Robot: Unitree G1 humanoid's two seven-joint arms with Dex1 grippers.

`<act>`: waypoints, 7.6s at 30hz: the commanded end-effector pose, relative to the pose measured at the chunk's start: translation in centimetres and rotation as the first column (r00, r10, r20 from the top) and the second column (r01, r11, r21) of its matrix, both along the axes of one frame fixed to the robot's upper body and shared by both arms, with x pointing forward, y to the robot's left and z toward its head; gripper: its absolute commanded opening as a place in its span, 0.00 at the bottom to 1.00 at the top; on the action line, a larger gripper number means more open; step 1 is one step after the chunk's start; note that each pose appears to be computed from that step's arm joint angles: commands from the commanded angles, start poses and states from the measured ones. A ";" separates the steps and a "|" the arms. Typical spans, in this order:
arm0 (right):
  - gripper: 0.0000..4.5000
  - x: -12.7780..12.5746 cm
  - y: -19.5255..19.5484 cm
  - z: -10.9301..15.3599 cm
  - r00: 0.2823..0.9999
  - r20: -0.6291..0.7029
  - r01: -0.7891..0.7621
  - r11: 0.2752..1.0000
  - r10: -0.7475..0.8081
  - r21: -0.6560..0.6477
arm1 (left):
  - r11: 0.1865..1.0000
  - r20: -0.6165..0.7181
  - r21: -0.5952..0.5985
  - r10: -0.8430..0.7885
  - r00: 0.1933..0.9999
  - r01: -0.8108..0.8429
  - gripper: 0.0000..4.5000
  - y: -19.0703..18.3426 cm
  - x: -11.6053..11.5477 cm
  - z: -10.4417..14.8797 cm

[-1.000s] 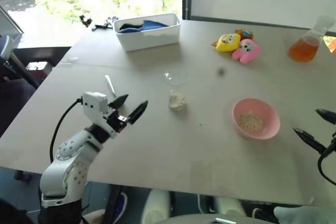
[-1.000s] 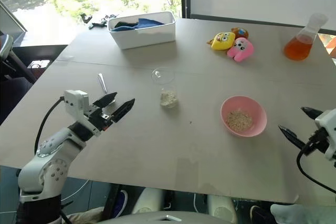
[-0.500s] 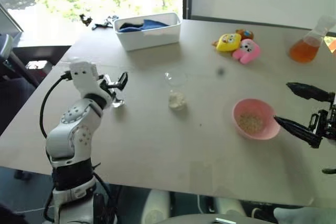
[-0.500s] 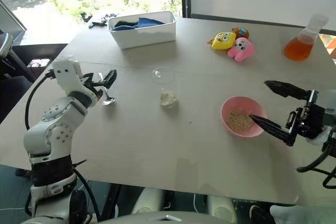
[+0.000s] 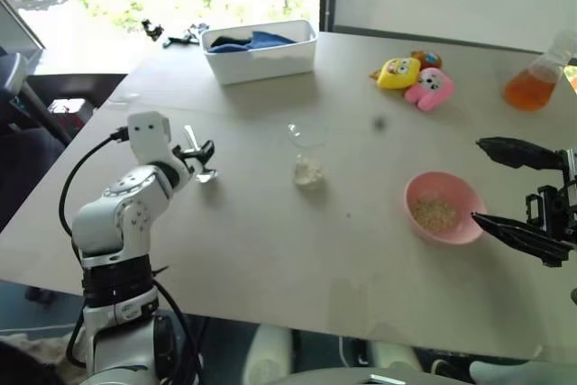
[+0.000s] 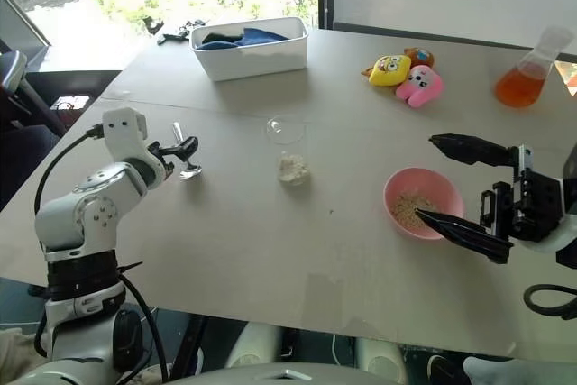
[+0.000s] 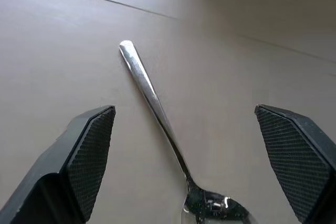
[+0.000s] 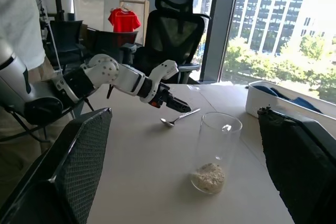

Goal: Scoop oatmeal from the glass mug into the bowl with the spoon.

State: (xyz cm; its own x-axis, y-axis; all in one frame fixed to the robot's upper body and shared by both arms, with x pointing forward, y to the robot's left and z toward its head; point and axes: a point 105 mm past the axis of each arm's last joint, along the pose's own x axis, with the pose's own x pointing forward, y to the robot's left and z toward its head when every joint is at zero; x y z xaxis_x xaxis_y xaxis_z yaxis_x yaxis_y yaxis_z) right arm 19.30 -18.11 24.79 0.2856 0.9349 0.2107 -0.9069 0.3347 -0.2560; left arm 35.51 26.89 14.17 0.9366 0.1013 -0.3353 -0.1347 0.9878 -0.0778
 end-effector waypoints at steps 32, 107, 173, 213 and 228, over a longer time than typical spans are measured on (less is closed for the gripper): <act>1.00 4.3 -2.8 1.9 0.768 0.102 0.635 0.773 -0.632 0.013 | 0.995 0.540 0.007 -0.084 0.838 0.095 0.00 -6.3 3.7 11.2; 0.00 11.8 8.6 10.1 0.857 -0.484 0.337 0.904 -0.178 0.264 | 0.384 0.424 0.710 -0.903 0.077 0.590 0.20 -18.9 -1.9 17.4; 0.00 11.3 7.1 7.3 0.782 -0.313 0.577 0.816 -0.539 0.039 | 0.497 0.372 0.650 -0.868 0.330 0.575 0.02 -19.9 5.7 11.9; 0.00 13.3 7.3 5.7 0.681 -0.668 0.540 0.822 -0.301 0.181 | 0.469 0.353 0.717 -0.882 0.312 0.516 0.02 -22.4 5.5 11.1; 0.00 12.0 2.2 5.1 0.493 -0.855 0.703 0.653 -0.162 0.282 | 0.372 0.277 0.746 -0.928 0.251 0.553 0.02 -26.0 4.6 10.2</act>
State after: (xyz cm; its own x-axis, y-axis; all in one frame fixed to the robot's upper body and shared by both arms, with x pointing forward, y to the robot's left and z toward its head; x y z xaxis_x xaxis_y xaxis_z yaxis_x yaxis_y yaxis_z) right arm 32.51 -15.24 27.62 0.9086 0.4177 0.0063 -0.2832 0.6050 0.7441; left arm 41.10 2.61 22.04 0.6123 -0.7864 0.0813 0.5992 0.5287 0.6012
